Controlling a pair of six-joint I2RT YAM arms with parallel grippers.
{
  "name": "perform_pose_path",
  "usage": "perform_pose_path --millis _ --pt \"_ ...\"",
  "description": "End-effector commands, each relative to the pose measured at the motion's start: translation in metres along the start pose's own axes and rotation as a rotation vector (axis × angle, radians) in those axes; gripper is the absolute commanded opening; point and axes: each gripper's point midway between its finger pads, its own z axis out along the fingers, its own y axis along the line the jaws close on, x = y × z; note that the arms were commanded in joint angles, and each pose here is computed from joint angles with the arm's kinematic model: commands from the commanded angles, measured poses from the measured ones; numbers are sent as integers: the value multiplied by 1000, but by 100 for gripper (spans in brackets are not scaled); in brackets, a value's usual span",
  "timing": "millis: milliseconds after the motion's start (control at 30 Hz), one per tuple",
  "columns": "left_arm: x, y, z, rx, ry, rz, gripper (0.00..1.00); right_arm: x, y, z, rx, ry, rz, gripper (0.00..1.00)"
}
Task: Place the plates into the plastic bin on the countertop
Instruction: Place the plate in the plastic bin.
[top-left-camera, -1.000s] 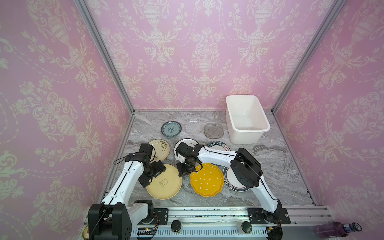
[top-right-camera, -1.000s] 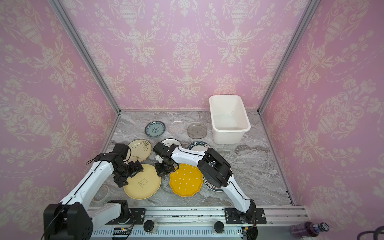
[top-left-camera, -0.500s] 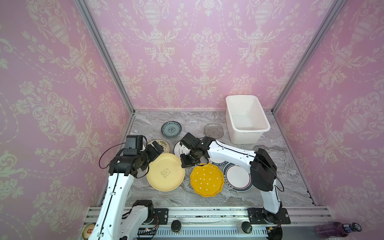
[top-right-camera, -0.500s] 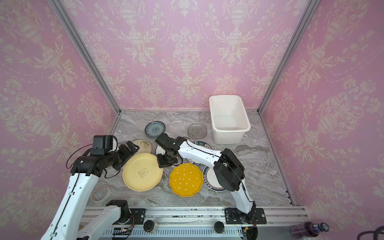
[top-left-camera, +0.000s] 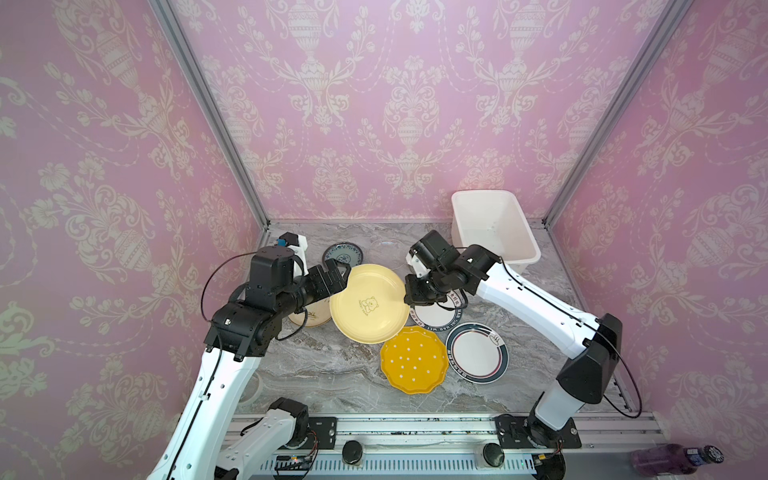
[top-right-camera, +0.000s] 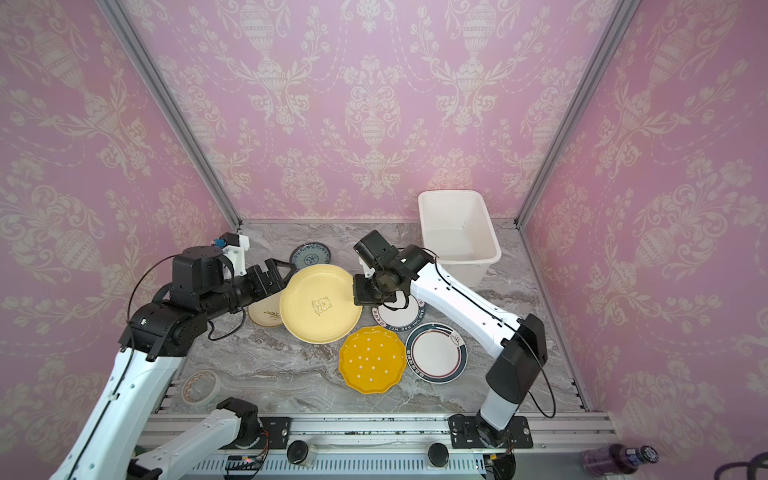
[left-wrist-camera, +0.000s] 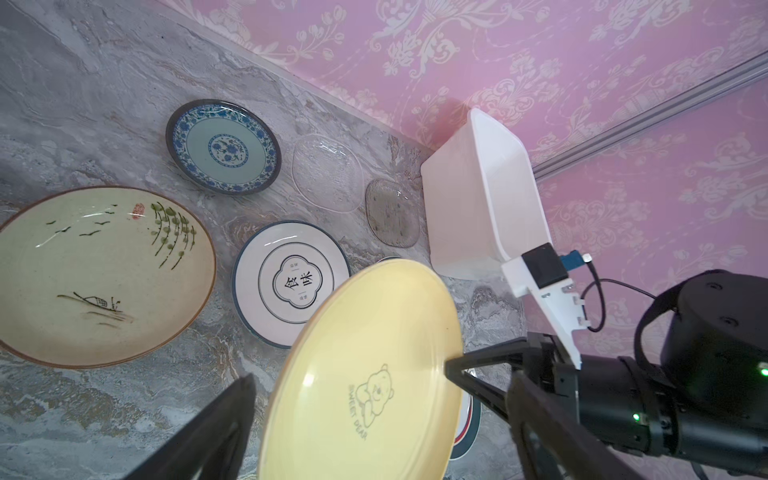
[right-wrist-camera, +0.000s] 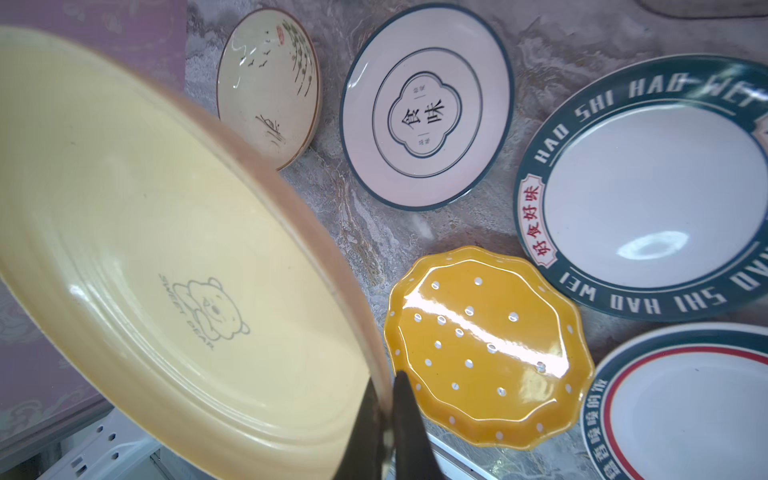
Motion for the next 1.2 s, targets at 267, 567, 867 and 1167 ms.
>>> perform_pose_path --millis 267,567,867,1167 --pt "1 -44 32 146 91 56 86 -32 -80 -86 37 -212 366 0" --pt "0 -86 94 178 196 120 87 -88 -154 -142 95 -423 550 0" --pt "40 -142 147 212 327 253 91 -125 -224 -164 252 -559 632 0" --pt "78 -154 165 217 428 274 92 -149 -282 -161 358 -594 670 0"
